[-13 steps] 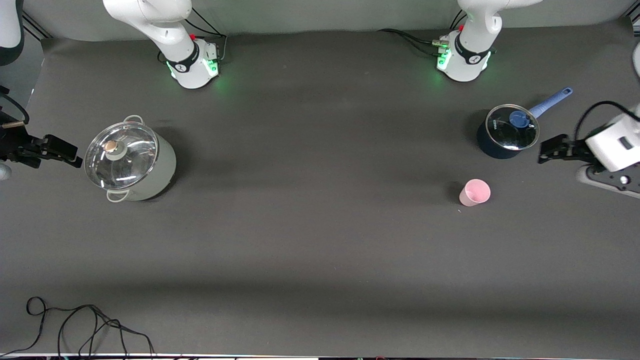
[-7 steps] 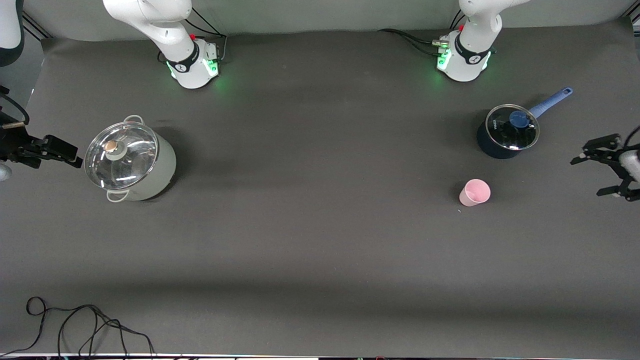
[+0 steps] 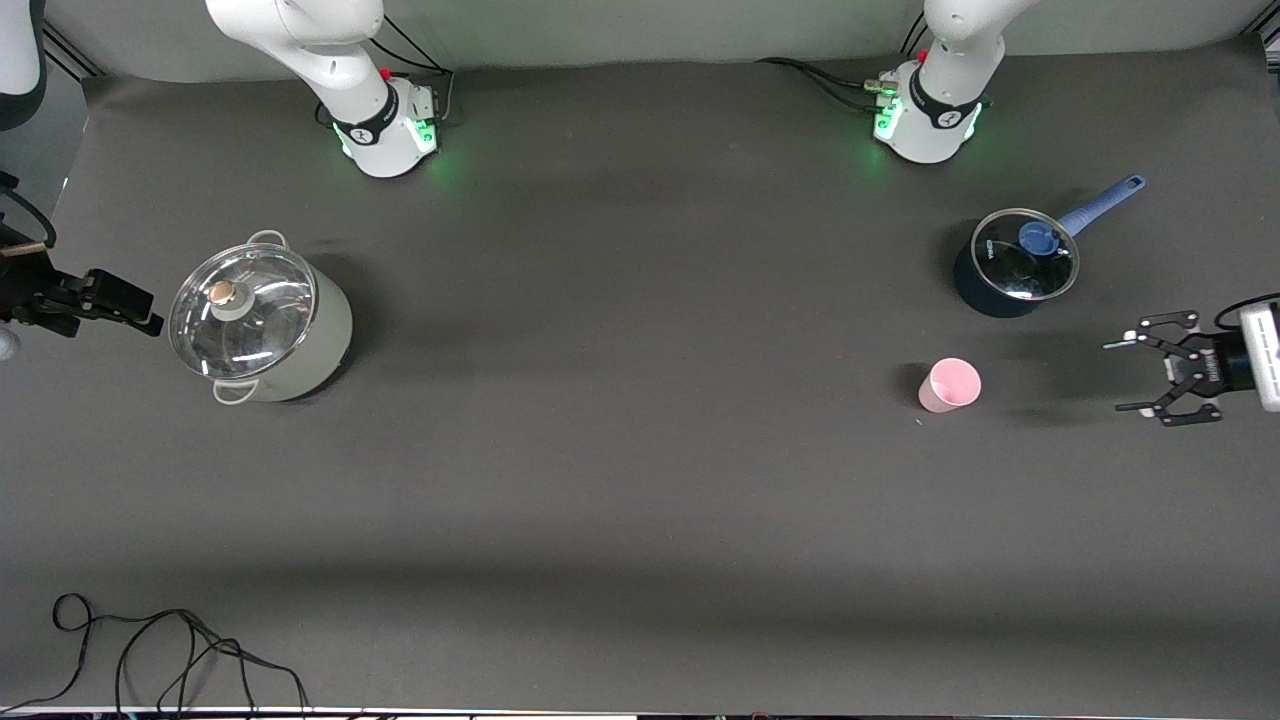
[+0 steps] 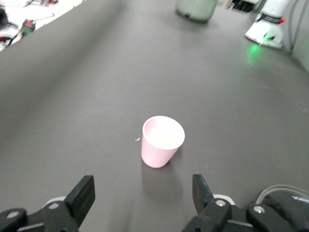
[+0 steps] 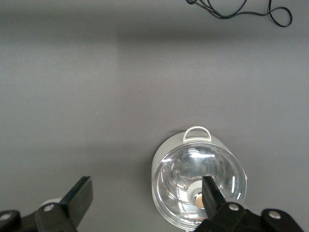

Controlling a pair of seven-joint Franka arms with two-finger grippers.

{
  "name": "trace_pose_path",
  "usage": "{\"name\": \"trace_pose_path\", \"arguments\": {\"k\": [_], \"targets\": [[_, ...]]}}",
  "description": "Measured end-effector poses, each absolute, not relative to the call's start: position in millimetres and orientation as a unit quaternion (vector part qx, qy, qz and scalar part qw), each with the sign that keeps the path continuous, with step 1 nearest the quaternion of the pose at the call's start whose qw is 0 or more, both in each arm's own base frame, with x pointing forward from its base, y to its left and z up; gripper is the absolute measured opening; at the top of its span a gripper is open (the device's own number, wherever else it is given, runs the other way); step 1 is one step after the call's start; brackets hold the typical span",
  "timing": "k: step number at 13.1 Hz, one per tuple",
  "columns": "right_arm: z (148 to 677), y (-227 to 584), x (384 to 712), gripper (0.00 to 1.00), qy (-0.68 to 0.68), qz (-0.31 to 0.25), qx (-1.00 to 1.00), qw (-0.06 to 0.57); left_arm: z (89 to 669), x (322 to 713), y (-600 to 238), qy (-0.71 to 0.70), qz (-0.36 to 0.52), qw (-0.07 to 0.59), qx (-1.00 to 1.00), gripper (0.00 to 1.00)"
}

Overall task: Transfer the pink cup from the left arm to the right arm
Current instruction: 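Close the left gripper around the pink cup and lift it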

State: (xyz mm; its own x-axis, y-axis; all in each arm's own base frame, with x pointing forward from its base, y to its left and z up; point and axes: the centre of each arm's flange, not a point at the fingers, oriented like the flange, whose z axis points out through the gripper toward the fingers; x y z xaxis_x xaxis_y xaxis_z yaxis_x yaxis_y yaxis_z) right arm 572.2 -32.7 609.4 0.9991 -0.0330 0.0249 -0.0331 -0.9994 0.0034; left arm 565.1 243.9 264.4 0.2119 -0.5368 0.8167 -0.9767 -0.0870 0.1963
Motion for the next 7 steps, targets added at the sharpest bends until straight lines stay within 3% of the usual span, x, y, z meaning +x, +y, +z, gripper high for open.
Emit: {"name": "trace_pose_path", "arguments": {"k": [3,4,7], "targets": [[618,-32,570,1.0,-0.016,0.018,1.0,0.002,199,555,238,-0.555,0.346,0.417,0.631,0.93],[618,-32,569,1.0,-0.016,0.016,1.0,0.002,177,550,232,-0.553,0.365,0.426,0.616,0.98],[615,-32,568,1.0,-0.016,0.007,1.0,0.002,123,537,211,-0.54,0.413,0.444,0.585,0.97]]}}
